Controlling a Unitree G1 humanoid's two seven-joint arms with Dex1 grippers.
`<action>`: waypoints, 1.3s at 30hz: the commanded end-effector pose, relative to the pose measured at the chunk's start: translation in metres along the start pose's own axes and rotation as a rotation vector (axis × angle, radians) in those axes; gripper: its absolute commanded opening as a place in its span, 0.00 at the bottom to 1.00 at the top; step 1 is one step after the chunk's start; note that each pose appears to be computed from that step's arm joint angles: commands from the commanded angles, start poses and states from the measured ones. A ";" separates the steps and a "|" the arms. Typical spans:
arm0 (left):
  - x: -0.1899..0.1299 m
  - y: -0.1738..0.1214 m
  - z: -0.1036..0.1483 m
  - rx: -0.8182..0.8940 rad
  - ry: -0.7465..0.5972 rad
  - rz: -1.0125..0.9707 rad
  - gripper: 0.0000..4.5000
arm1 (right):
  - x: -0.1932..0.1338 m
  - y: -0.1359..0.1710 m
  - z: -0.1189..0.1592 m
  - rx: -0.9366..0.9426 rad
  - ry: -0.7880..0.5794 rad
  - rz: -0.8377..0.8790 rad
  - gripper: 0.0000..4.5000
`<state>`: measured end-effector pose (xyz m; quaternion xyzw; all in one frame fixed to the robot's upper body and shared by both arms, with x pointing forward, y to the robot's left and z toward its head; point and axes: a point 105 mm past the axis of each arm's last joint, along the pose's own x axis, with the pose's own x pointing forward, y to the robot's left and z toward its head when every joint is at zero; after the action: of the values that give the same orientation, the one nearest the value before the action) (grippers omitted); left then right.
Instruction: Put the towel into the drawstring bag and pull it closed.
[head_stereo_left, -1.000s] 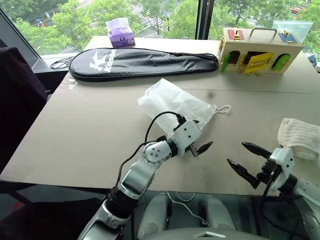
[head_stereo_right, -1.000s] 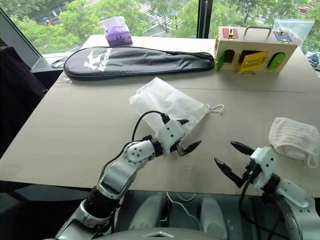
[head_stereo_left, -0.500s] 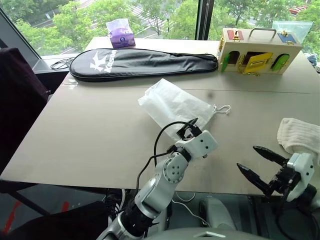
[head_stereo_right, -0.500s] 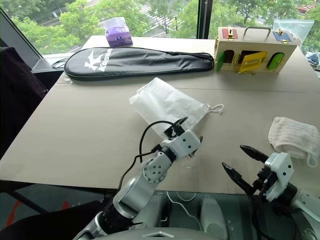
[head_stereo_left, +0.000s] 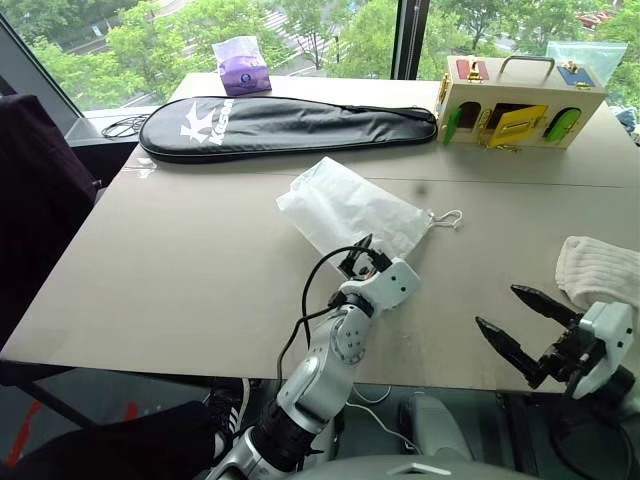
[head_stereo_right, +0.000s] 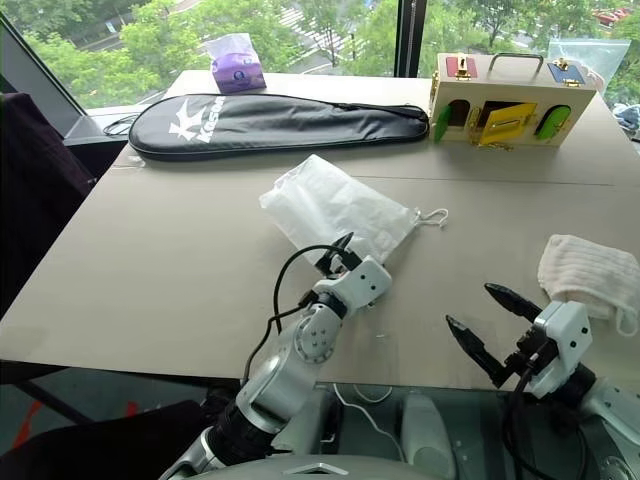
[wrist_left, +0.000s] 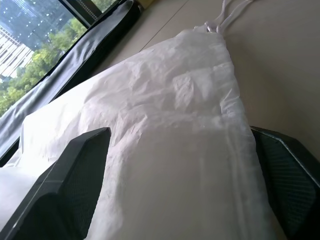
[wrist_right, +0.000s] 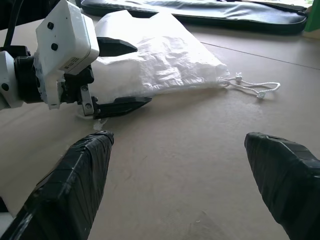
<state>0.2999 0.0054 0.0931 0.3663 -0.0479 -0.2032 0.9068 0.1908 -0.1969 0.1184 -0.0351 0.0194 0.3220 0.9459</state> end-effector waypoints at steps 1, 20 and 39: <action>0.003 0.012 -0.001 0.019 -0.003 0.060 0.99 | 0.000 -0.004 0.006 -0.031 -0.032 -0.015 1.00; 0.014 0.099 -0.008 -0.041 -0.052 0.422 0.01 | 0.016 -0.025 -0.009 -0.076 -0.090 -0.037 1.00; 0.019 0.175 0.061 -0.296 -0.353 0.274 0.01 | -0.010 -0.142 0.038 -0.272 -0.115 -0.663 1.00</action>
<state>0.3734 0.0794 0.2277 0.1843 -0.1706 -0.1325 0.9588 0.2736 -0.2948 0.1457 -0.1402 -0.0677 0.0479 0.9867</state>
